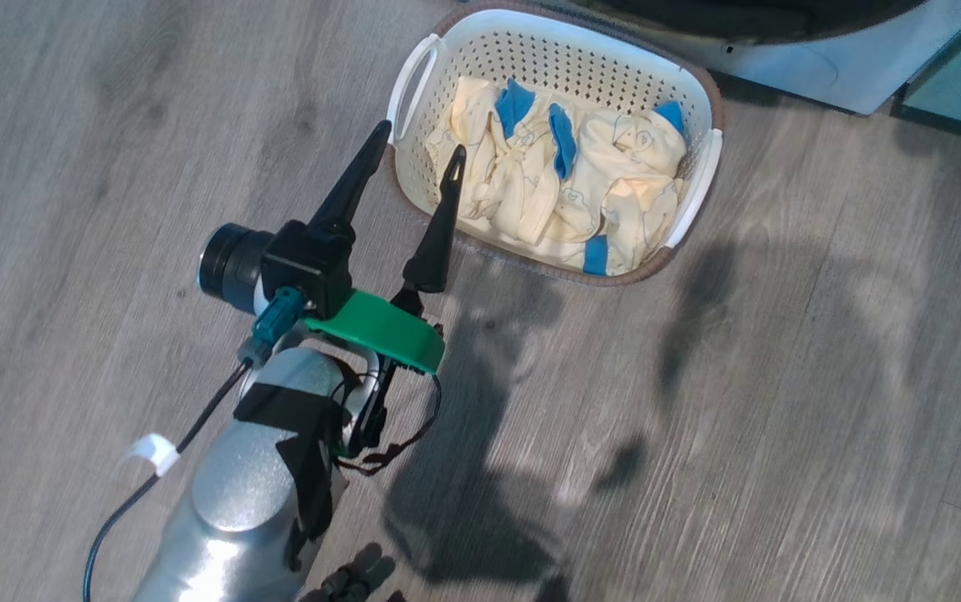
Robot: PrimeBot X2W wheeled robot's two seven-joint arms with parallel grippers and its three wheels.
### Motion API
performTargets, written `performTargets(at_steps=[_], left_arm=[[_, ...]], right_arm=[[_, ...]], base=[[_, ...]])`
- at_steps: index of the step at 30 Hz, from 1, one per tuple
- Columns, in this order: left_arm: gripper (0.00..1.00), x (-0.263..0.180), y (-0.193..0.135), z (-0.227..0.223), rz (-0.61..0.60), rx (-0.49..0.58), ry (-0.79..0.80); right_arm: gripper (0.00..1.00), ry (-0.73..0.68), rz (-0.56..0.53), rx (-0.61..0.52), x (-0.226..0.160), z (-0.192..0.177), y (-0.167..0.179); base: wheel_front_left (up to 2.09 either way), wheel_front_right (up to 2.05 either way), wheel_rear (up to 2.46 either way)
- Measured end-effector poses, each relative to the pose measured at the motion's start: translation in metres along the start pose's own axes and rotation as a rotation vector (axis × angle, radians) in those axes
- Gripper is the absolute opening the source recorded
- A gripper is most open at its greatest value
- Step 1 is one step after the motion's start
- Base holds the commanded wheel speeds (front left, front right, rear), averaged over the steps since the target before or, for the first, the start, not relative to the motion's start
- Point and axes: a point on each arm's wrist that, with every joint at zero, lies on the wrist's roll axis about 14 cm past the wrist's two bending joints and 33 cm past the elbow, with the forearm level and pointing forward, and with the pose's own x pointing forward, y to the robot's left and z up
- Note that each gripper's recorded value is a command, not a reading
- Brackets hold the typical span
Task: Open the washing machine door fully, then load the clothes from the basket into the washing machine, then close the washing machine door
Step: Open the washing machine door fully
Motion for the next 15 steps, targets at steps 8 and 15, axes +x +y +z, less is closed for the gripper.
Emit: performTargets(at_steps=[8, 15], left_arm=[[1.00, -0.001, -0.003, 0.010, -0.002, -0.008, -0.024], [1.00, -0.004, -0.004, 0.020, -0.004, -0.013, -0.043]], right_arm=[[0.00, 0.087, 0.006, 0.014, -0.009, -0.027, -0.006], [0.00, 0.154, 0.009, 0.026, -0.018, -0.056, -0.010]], base=[[0.00, 0.00, 0.00], [0.00, 0.00, 0.00]])
